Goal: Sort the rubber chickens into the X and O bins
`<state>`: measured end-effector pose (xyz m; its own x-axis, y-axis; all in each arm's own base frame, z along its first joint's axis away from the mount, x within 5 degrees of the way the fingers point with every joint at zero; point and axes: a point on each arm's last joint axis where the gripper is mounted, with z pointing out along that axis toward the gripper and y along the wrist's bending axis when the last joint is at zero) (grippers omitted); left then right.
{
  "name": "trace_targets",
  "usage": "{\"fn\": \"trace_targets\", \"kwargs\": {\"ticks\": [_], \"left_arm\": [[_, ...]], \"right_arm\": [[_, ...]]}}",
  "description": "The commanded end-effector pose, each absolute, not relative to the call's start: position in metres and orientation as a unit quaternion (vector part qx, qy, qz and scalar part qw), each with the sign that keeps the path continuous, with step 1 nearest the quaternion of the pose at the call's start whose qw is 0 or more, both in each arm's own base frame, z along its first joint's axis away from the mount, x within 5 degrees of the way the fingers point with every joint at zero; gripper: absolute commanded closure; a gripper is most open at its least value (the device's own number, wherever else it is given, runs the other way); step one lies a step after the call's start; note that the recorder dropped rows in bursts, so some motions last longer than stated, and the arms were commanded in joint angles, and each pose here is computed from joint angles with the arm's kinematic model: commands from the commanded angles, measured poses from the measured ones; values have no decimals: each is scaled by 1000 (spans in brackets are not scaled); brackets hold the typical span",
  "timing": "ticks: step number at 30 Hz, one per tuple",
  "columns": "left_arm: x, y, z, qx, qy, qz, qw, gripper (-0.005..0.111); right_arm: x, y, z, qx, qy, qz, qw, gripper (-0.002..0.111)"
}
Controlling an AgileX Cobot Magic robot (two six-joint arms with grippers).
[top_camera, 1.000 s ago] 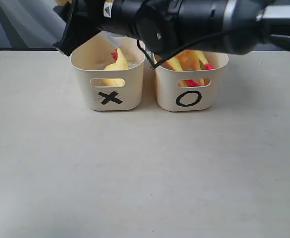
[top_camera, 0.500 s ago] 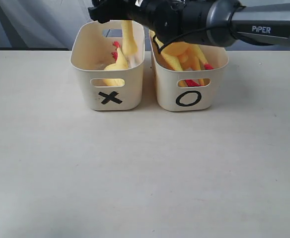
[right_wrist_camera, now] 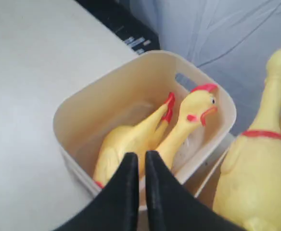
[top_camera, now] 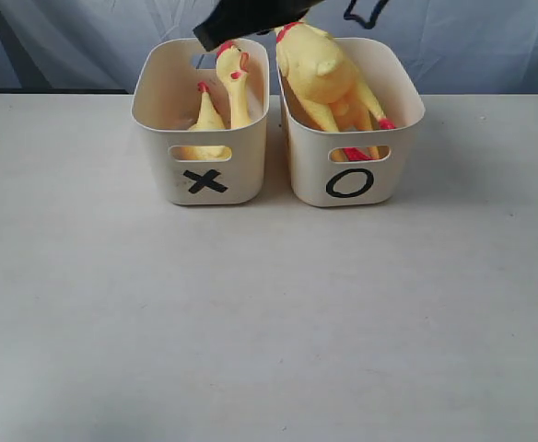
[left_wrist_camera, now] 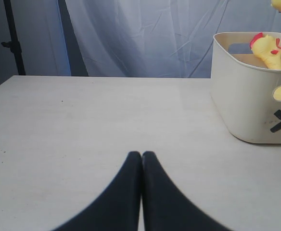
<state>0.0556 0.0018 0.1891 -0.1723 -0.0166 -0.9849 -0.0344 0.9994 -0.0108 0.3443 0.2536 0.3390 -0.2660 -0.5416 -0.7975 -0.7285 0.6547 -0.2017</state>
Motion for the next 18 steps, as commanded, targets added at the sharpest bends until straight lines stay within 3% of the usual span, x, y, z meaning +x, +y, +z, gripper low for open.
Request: {"fn": "trace_targets", "kwargs": {"ticks": [1,6,10,13,18], "left_arm": [[55,2,191,-17,759,4,651,107],[55,2,191,-17,759,4,651,107],[55,2,191,-17,759,4,651,107],[55,2,191,-17,759,4,651,107],[55,2,191,-17,759,4,651,107]], "right_arm": [[308,227,351,-442,813,79,371,109],[242,188,321,-498,849,86,153,109],[181,175,308,-494,833,223,113,109],[136,158,318,-475,821,300,103,109],[121,124,334,-492,830,196,172,109]]}}
